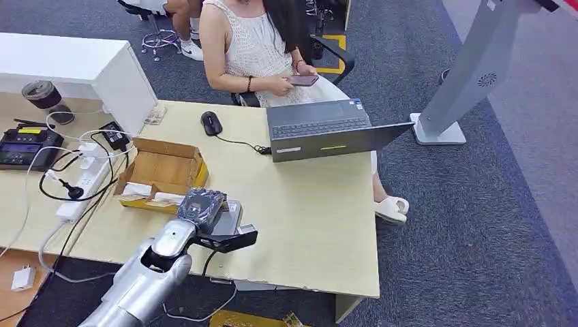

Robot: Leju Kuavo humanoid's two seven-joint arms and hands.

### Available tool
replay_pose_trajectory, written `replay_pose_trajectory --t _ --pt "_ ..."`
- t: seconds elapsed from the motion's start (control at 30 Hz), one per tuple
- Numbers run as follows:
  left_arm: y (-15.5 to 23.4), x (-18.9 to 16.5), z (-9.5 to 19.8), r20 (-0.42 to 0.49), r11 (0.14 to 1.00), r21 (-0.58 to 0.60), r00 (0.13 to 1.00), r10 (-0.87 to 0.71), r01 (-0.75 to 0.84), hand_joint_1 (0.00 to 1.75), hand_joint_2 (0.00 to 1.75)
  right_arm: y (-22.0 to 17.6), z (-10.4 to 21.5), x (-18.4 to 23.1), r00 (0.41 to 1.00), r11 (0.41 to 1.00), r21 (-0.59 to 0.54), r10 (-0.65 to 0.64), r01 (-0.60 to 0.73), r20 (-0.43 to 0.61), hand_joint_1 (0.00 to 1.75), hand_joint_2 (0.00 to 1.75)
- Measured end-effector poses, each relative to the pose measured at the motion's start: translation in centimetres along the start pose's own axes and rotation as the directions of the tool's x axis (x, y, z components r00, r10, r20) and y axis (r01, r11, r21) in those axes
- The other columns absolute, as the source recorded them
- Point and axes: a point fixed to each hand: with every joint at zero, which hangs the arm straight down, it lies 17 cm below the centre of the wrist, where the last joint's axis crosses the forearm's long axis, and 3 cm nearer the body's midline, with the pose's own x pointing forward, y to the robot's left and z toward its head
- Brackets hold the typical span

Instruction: Pass the card to the sensor for recognition and then transmit it.

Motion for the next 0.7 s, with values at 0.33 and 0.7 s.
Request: replay_pose_trajectory --t 0.33,0.7 --pt "-0.2 -0.1 -0.3 -0.003 1.000 -0.005 1.000 -0.001 0.001 1.75 1.75 0.1 0.0 0.0 1.000 1.000 0.002 0.000 0.000 -0.001 0.00 1.75" --pt "17.9 -9.9 -0.2 -0.132 0.788 0.592 0.985 -0.111 0.168 1.75 1.75 0.7 0.2 -0.4 0.999 0.999 0.030 0.041 -0.041 -0.008 0.00 1.75"
